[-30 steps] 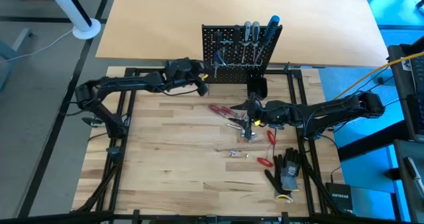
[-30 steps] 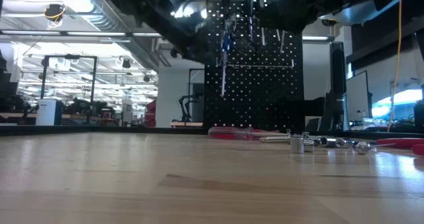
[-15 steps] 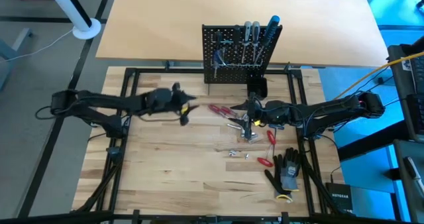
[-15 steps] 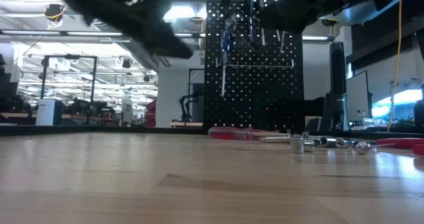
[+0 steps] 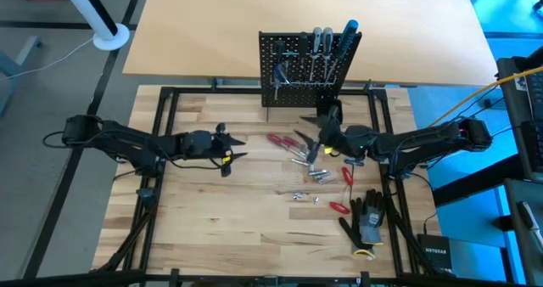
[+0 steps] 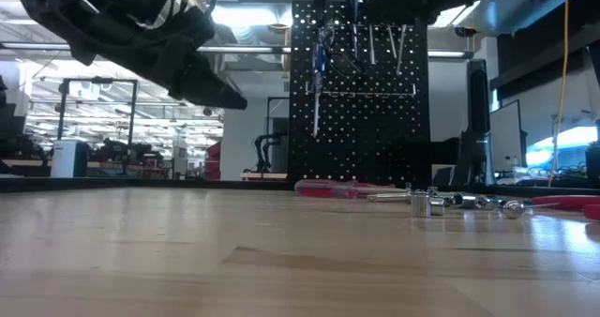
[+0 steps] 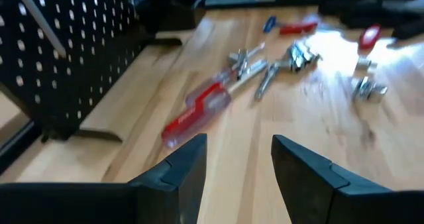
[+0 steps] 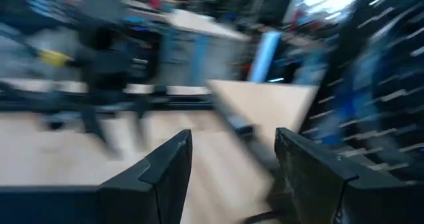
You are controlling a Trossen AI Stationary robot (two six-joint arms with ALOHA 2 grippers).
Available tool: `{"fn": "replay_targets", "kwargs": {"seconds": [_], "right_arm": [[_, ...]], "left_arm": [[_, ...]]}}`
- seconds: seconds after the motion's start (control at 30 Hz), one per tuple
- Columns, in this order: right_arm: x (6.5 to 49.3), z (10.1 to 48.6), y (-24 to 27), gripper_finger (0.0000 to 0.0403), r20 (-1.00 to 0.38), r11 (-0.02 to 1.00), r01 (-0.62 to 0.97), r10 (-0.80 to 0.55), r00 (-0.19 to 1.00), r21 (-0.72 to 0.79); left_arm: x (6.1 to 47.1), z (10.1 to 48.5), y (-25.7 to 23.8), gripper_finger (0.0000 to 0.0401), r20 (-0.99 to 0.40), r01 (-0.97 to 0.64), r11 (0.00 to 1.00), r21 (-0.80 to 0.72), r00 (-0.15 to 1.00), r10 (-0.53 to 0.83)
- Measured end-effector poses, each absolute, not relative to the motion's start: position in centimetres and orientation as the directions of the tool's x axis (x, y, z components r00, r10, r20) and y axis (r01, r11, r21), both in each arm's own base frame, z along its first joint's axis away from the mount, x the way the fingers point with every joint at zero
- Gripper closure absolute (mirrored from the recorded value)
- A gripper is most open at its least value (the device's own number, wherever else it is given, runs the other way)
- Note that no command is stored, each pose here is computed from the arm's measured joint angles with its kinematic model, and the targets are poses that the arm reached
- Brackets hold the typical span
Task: Hang tools onto peg board
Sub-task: Remove the black safety glasses from the peg board
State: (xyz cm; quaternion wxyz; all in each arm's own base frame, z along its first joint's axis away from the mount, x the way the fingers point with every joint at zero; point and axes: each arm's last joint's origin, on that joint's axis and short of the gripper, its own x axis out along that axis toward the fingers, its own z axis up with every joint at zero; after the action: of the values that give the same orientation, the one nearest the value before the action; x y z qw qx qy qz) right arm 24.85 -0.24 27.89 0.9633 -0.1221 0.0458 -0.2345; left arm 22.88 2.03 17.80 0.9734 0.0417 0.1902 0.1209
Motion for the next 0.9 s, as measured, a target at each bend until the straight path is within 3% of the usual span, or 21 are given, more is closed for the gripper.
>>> {"fn": "replay_targets", "kwargs": {"seconds": [0.27, 0.4, 0.7, 0.9], "right_arm": [[28.4, 28.7, -3.4, 0.0185, -0.046, 0.683, 0.531, -0.634, 0.772, -0.502], [30.4, 28.1, -5.8, 0.0185, -0.073, 0.532, 0.593, -0.778, 0.624, -0.605], [31.2, 27.4, -9.2, 0.0185, -0.082, 0.48, 0.628, -0.829, 0.553, -0.613], [31.2, 27.0, -10.7, 0.0189, -0.085, 0.5, 0.619, -0.815, 0.574, -0.606]], "left_arm": [[23.0, 18.1, 2.0, 0.0242, -0.328, -0.215, 0.966, 0.145, 0.91, 0.252], [23.0, 18.1, 2.0, 0.0242, -0.333, -0.203, 0.963, 0.176, 0.909, 0.252], [22.9, 17.8, 2.0, 0.0242, -0.36, -0.198, 0.964, 0.179, 0.898, 0.252], [22.9, 17.9, 2.1, 0.0242, -0.354, -0.203, 0.964, 0.17, 0.901, 0.252]]}}
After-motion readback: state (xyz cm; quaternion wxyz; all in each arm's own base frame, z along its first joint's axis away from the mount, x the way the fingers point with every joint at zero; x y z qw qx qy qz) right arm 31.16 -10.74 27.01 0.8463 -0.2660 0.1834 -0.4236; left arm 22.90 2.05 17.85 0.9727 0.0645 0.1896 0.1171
